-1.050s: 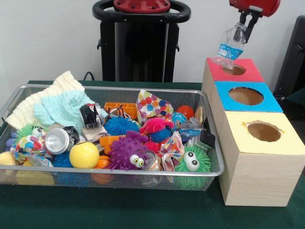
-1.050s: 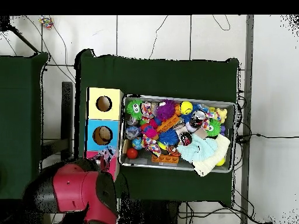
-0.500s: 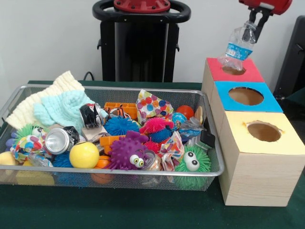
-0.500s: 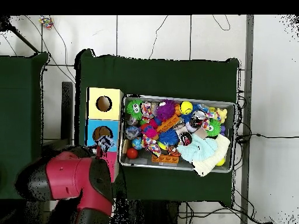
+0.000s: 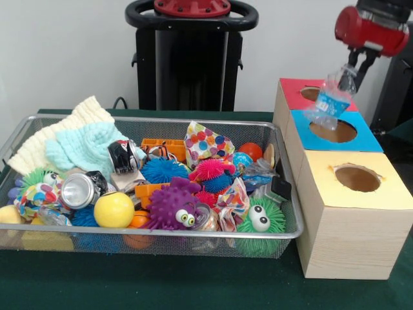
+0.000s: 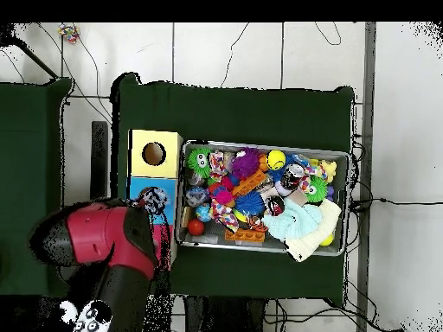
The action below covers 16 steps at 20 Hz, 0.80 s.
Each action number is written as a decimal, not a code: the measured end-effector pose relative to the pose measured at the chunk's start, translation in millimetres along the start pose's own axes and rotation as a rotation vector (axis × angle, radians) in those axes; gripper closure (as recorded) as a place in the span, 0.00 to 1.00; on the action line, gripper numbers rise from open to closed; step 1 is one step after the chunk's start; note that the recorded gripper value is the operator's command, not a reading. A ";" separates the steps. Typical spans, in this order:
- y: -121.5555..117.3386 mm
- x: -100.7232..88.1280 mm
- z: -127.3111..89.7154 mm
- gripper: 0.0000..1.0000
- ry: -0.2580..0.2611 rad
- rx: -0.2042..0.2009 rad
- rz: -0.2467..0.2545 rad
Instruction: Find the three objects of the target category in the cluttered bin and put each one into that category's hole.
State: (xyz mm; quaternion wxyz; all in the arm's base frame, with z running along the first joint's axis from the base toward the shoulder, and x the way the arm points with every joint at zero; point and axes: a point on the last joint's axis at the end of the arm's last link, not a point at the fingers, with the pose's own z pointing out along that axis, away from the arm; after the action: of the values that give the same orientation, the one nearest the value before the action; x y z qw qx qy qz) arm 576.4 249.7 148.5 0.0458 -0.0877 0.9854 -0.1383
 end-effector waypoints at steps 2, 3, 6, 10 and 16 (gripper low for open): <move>4.6 -3.6 20.0 1.00 0.024 0.001 0.017; 5.7 -6.1 22.9 1.00 0.026 -0.002 0.023; 6.1 -16.4 21.2 1.00 0.023 -0.019 0.045; 3.4 -22.6 22.4 1.00 0.056 -0.044 0.074; 2.5 -31.1 23.4 1.00 0.070 -0.060 0.089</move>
State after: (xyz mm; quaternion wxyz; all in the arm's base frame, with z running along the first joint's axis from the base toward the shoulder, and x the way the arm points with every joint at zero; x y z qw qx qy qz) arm 609.1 251.6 127.5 0.0149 -0.0401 0.9931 -0.1096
